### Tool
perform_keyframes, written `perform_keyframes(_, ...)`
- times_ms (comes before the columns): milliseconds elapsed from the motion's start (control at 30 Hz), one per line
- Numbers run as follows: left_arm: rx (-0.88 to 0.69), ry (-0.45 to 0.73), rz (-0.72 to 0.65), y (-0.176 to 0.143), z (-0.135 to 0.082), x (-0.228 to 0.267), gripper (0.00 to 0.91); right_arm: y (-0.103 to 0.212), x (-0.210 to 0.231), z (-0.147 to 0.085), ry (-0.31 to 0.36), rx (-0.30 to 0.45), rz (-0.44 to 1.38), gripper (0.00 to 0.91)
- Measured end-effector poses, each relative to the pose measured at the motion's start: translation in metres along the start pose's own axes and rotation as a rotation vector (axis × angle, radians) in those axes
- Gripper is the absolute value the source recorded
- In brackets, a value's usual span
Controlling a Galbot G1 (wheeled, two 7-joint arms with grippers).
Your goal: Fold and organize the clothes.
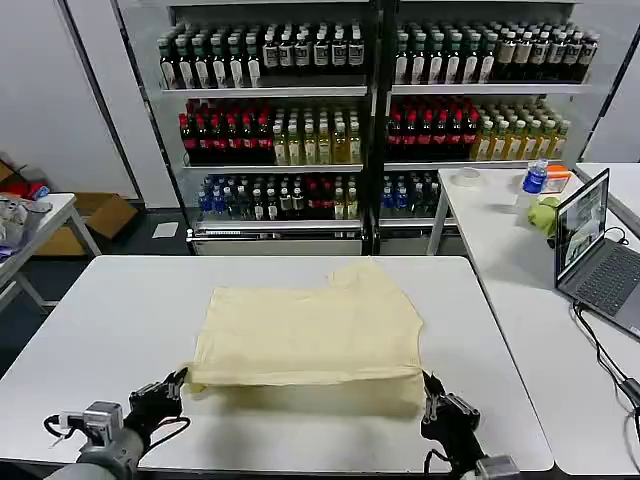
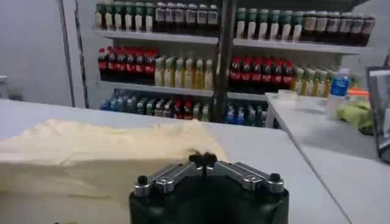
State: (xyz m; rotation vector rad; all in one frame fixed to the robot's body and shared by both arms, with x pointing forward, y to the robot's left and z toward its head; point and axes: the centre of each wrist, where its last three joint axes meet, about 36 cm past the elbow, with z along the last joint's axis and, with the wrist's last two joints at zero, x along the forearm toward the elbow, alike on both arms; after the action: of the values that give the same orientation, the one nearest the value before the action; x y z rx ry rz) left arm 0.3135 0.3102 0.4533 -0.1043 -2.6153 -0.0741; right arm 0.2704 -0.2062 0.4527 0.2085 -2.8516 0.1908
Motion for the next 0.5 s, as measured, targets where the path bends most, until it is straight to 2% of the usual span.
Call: perform_keyframes(500,-0.042,0.0,-0.006,-0.009,0.005,-0.045,0.01,0.005,-0.059,0.005,0.003,0.046,-0.006,0.0)
